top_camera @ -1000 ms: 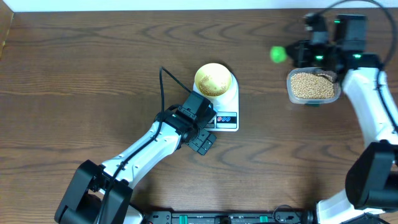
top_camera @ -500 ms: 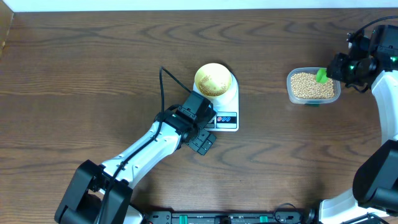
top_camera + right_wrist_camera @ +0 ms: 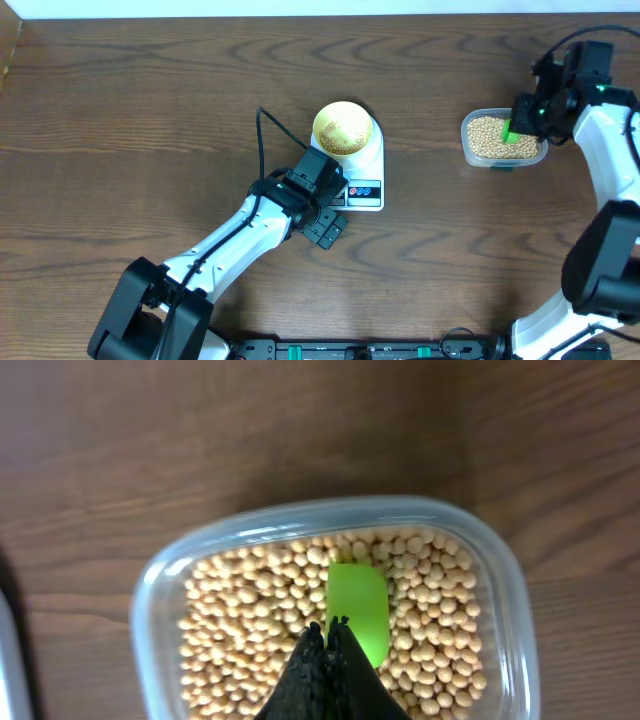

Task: Scoop item into bowl and weigh 50g on scale
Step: 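Dig the scoop into the chickpeas and lift it with the right gripper, then carry the filled scoop over the yellow bowl with the right gripper, then tilt the scoop to pour chickpeas into the yellow bowl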

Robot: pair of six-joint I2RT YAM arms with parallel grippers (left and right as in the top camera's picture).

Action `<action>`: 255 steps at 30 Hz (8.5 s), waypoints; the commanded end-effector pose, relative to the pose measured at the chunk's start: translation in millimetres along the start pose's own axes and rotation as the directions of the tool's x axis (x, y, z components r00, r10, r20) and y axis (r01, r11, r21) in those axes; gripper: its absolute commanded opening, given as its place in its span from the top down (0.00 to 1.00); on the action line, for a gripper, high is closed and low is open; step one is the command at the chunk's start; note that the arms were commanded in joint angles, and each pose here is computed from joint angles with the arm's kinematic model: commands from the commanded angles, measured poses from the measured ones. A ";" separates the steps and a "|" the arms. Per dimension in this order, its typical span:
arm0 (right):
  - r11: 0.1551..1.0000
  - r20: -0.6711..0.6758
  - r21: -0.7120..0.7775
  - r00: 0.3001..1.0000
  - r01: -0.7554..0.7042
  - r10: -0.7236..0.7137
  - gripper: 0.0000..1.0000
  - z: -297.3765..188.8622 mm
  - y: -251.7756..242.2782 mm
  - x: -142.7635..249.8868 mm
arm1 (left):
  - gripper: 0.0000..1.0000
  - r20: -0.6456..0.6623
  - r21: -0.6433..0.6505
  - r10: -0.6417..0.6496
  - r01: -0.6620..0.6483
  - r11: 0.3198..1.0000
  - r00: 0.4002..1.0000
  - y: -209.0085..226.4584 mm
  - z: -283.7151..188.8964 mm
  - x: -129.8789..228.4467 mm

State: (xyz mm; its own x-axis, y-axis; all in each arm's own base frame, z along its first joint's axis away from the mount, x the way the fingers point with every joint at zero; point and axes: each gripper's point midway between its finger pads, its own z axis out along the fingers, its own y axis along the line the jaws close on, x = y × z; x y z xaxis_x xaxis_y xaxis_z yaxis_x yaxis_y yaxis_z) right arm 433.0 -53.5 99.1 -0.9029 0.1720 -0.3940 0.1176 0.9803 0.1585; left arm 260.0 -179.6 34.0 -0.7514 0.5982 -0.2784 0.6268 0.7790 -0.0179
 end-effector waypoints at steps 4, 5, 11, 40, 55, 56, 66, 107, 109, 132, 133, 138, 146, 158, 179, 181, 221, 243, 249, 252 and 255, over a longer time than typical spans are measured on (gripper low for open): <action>0.998 -0.001 0.020 0.998 0.063 -0.063 0.99 0.2 -4.1 -2.1 | 0.02 -0.013 -0.001 0.008 -0.008 1.000 1.000 0.0 2.3 3.1; 0.998 -0.002 0.021 0.998 0.063 -0.063 0.99 0.8 -5.1 -1.5 | 0.02 -0.013 -0.001 0.008 -0.008 1.000 1.000 0.0 2.3 3.1; 0.999 -0.004 0.008 0.999 0.037 -0.037 0.99 2.7 -12.8 2.3 | 0.02 -0.013 -0.001 0.008 -0.008 1.000 1.000 0.0 2.3 3.1; 0.891 -0.058 -0.427 0.988 -0.157 0.146 0.99 33.1 -10.8 11.1 | 0.02 -0.013 -0.001 0.009 -0.009 1.000 1.000 0.0 2.3 3.1; 0.745 -0.022 -0.635 0.968 -0.206 0.249 0.99 0.9 -14.5 -2.7 | 0.02 -0.013 -0.001 0.008 -0.008 1.000 1.000 0.0 2.3 3.1; 0.737 -0.029 -0.640 0.966 -0.216 0.258 0.99 -0.1 -14.1 -3.0 | 0.02 -0.013 -0.001 0.008 -0.008 1.000 1.000 0.0 2.3 3.1; 0.715 -0.070 -0.636 0.944 -0.290 0.321 0.99 -1.6 -19.9 -3.0 | 0.02 -0.013 -0.001 0.009 -0.009 1.000 1.000 0.0 2.3 3.1; 0.608 -0.092 -0.727 0.922 -0.321 0.376 0.99 -18.6 -13.9 -13.9 | 0.02 -0.013 -0.001 0.009 -0.009 1.000 1.000 0.0 2.3 3.1; 0.598 -0.092 -0.737 0.923 -0.316 0.374 0.99 -20.5 -12.1 -14.6 | 0.02 -0.013 -0.001 0.008 -0.008 1.000 1.000 0.0 2.3 3.1; 0.470 -0.067 -0.853 0.940 -0.228 0.334 0.99 -44.3 12.5 -25.6 | 0.02 -0.013 -0.001 0.009 -0.009 1.000 1.000 0.0 2.3 3.1; 0.470 -0.068 -0.853 0.941 -0.227 0.332 0.99 -44.1 13.9 -25.5 | 0.02 -0.013 -0.001 0.009 -0.009 1.000 1.000 0.0 2.3 3.1; 0.460 -0.091 -0.856 0.944 -0.237 0.316 0.99 -42.4 26.1 -24.9 | 0.02 -0.013 -0.001 0.008 -0.008 1.000 1.000 0.0 2.3 3.1; 0.447 -0.113 -0.865 0.956 -0.229 0.270 0.99 -39.0 53.9 -25.6 | 0.02 -0.013 -0.001 0.009 -0.009 1.000 1.000 0.0 2.3 3.1; 0.417 -0.148 -0.886 0.976 -0.203 0.160 0.99 -34.8 118.2 -23.4 | 0.02 -0.013 -0.001 0.008 -0.008 1.000 1.000 0.0 2.3 3.1; 0.346 -0.146 -0.931 0.988 -0.119 -0.054 0.99 -40.9 248.5 -4.2 | 0.02 -0.013 -0.001 0.008 -0.008 1.000 1.000 0.0 2.3 3.1; 0.359 -0.145 -0.927 0.987 -0.111 -0.069 0.99 -38.1 259.6 1.2 | 0.02 -0.013 -0.001 0.009 -0.009 1.000 1.000 0.0 2.3 3.1; 0.535 0.114 -0.823 0.978 0.191 -0.174 0.99 0.1 290.5 10.4 | 0.02 -0.013 -0.001 0.009 -0.009 1.000 1.000 0.0 2.3 3.1; 0.558 0.236 -0.765 0.946 0.322 -0.222 0.99 -29.3 294.8 3.6 | 0.02 -0.013 -0.001 0.009 -0.009 1.000 1.000 0.0 2.3 3.1; 0.598 0.329 -0.670 0.898 0.440 -0.292 0.99 -41.7 303.5 4.8 | 0.02 -0.013 -0.001 0.009 -0.009 1.000 1.000 0.0 2.3 3.1; 0.615 0.374 -0.609 0.865 0.501 -0.335 0.99 -45.0 308.8 6.1 | 0.02 -0.013 -0.001 0.008 -0.008 1.000 1.000 0.0 2.3 3.1; 0.610 0.413 -0.563 0.830 0.557 -0.376 0.99 -46.9 313.2 7.4 | 0.02 -0.013 -0.001 0.009 -0.009 1.000 1.000 0.0 2.3 3.1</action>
State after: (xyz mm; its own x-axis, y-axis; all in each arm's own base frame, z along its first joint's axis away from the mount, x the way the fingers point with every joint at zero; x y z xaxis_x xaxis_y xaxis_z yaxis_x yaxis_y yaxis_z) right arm 441.3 252.3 182.1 -0.6989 -0.1279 -0.7037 -0.6179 0.6035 0.5040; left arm 260.0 -179.6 34.0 -0.7514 0.5982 -0.2784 0.6268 0.7790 -0.0179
